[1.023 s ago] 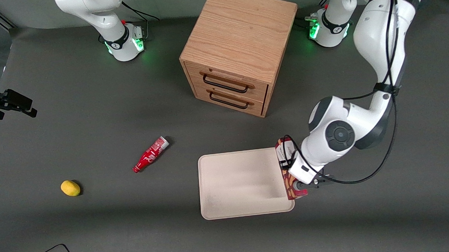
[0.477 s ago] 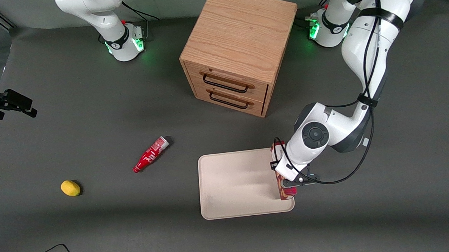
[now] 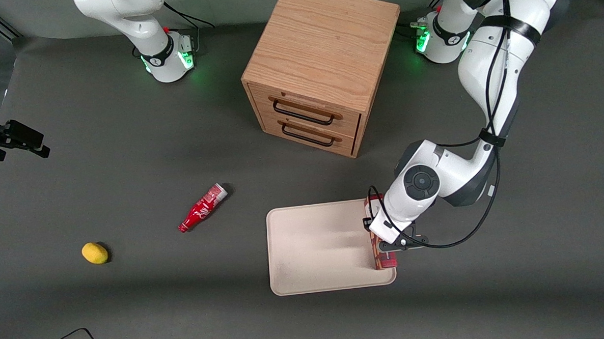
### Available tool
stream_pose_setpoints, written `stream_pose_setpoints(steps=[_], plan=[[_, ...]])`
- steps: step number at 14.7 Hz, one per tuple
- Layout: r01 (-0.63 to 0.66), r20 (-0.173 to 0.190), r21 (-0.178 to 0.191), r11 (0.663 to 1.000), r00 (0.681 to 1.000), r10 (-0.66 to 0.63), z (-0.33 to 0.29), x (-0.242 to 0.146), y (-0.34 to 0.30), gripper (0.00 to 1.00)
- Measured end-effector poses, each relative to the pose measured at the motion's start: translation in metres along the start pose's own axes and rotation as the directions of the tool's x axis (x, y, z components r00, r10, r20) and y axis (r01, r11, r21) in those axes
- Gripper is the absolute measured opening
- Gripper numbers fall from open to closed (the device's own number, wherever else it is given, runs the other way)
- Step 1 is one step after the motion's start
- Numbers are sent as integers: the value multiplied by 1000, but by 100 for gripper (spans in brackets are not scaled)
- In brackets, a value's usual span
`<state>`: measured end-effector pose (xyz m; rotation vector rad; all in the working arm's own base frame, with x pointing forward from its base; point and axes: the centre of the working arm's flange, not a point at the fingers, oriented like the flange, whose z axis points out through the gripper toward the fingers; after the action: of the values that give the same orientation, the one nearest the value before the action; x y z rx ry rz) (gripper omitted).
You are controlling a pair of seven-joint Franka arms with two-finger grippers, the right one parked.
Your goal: Place red cookie box on tray
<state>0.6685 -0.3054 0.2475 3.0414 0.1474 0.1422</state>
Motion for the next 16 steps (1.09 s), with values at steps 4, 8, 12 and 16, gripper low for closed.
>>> stream_pose_setpoints(steps=[4, 8, 12, 16], plan=[[5, -9, -4, 1000, 1000, -5, -3, 3, -1, 96], [26, 0, 40, 999, 1000, -26, -50, 11, -6, 100], [69, 57, 56, 996, 996, -72, -159, 10, -24, 100], [18, 145, 103, 994, 989, -33, -288, -3, -94, 100]])
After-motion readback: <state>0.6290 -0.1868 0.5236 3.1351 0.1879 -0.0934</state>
